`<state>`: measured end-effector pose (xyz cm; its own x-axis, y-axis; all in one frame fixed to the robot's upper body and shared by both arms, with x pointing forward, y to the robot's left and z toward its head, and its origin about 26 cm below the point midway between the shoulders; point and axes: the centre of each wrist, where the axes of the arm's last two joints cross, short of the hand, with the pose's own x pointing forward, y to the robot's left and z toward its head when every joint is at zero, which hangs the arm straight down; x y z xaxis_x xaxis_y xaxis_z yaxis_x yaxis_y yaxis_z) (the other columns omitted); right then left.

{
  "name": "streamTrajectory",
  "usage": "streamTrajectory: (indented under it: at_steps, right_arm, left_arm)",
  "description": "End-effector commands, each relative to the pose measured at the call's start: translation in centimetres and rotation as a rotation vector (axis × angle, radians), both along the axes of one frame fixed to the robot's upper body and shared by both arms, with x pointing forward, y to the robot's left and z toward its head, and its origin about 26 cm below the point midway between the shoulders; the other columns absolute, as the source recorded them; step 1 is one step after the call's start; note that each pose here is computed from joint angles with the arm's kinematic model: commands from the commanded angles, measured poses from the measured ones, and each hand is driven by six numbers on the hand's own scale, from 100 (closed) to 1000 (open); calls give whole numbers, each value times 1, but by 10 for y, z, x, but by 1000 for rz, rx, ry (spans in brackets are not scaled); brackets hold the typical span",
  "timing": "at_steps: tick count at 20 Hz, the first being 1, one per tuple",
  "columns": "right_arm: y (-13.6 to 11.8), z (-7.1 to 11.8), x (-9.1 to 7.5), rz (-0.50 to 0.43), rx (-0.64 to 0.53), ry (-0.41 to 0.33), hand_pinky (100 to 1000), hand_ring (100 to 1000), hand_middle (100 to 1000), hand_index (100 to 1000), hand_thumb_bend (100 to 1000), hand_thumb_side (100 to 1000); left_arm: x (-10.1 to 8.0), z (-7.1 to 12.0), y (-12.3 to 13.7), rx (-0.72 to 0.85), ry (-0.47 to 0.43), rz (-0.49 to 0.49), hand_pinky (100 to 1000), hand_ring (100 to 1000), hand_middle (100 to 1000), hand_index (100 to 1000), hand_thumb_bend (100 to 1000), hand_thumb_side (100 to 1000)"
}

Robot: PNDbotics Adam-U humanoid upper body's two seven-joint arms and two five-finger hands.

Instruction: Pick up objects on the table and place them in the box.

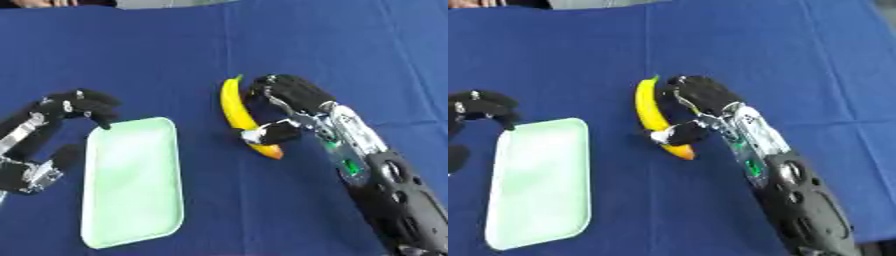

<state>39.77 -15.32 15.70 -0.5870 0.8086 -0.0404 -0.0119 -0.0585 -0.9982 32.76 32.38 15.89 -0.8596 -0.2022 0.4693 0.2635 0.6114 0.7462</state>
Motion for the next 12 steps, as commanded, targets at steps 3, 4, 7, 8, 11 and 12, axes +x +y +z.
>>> streamTrajectory:
  at_steps: [3, 4, 7, 8, 11, 12]
  right_arm:
    - [8, -10, 2, 13, -54, 10, 384, 577, 617, 736, 568, 824]
    - [8, -10, 2, 11, -57, 8, 385, 577, 615, 735, 566, 822]
    - [8, -9, 3, 6, -61, 2, 385, 577, 614, 735, 567, 821]
    - [7, -9, 3, 5, -61, 1, 383, 576, 613, 735, 567, 820]
    - [7, -9, 3, 2, -61, 0, 382, 575, 612, 734, 567, 819]
    - [7, -9, 3, 1, -61, 0, 380, 573, 610, 734, 567, 817]
  left_arm:
    - [0, 10, 3, 76, -62, -55, 584, 729, 801, 843, 100, 758]
    - [0, 9, 3, 76, -61, -55, 584, 729, 801, 843, 100, 759]
    - [0, 10, 3, 75, -61, -54, 584, 729, 801, 843, 100, 758]
    - [0, 10, 3, 75, -61, -54, 584, 729, 801, 843, 100, 758]
    - [0, 10, 4, 75, -61, -54, 585, 729, 802, 843, 100, 758]
    - [0, 10, 4, 75, -61, -54, 585, 729, 802, 843, 100, 758]
